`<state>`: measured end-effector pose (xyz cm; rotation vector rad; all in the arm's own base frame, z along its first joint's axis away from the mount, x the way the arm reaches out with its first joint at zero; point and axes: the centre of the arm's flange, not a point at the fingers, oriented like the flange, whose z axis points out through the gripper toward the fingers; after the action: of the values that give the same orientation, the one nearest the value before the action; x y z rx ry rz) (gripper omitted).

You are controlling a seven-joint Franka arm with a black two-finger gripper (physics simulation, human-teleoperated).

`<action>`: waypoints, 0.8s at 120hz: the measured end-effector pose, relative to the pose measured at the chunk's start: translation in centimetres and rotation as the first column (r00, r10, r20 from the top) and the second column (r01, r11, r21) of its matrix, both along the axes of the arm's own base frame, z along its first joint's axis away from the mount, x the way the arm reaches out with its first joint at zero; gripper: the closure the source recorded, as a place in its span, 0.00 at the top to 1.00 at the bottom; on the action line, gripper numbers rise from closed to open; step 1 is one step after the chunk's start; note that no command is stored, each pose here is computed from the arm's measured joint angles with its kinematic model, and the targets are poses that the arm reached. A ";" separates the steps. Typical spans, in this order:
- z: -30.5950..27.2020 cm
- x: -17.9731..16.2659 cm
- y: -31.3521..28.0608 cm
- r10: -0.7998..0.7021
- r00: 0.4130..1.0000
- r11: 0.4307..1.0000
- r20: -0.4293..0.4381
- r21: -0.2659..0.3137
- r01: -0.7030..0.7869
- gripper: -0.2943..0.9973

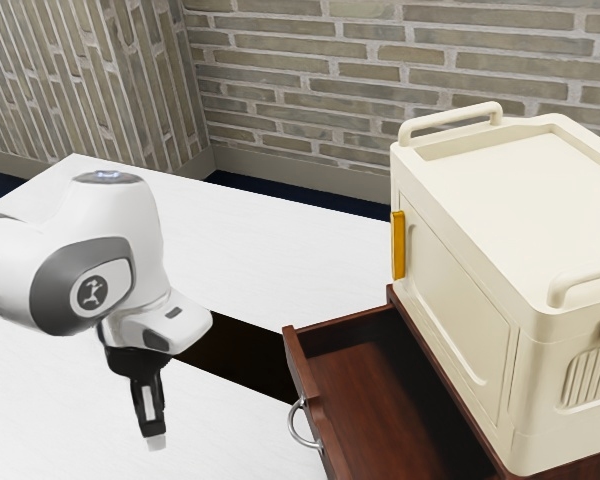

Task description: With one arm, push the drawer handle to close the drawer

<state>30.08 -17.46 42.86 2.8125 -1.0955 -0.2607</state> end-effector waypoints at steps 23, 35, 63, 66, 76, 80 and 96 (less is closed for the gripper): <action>-1.6 1.6 -2.0 0.036 0.996 0.999 0.076 0.017 -0.037 0.17; -1.5 2.4 -2.2 0.053 0.992 0.998 0.115 0.013 -0.055 0.17; -1.8 4.2 -4.7 0.047 0.986 0.999 0.158 0.001 -0.048 0.17; -2.0 3.9 -5.3 0.034 0.987 0.999 0.156 0.000 -0.034 0.17; -2.2 3.6 -6.5 0.012 0.988 1.000 0.156 -0.016 -0.009 0.16; -2.0 3.7 -6.8 0.009 0.987 1.000 0.160 -0.022 -0.005 0.16; -1.9 5.3 -8.5 -0.010 0.987 1.000 0.161 -0.024 0.014 0.16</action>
<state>35.37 -25.94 40.94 2.8464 -1.1384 -0.0197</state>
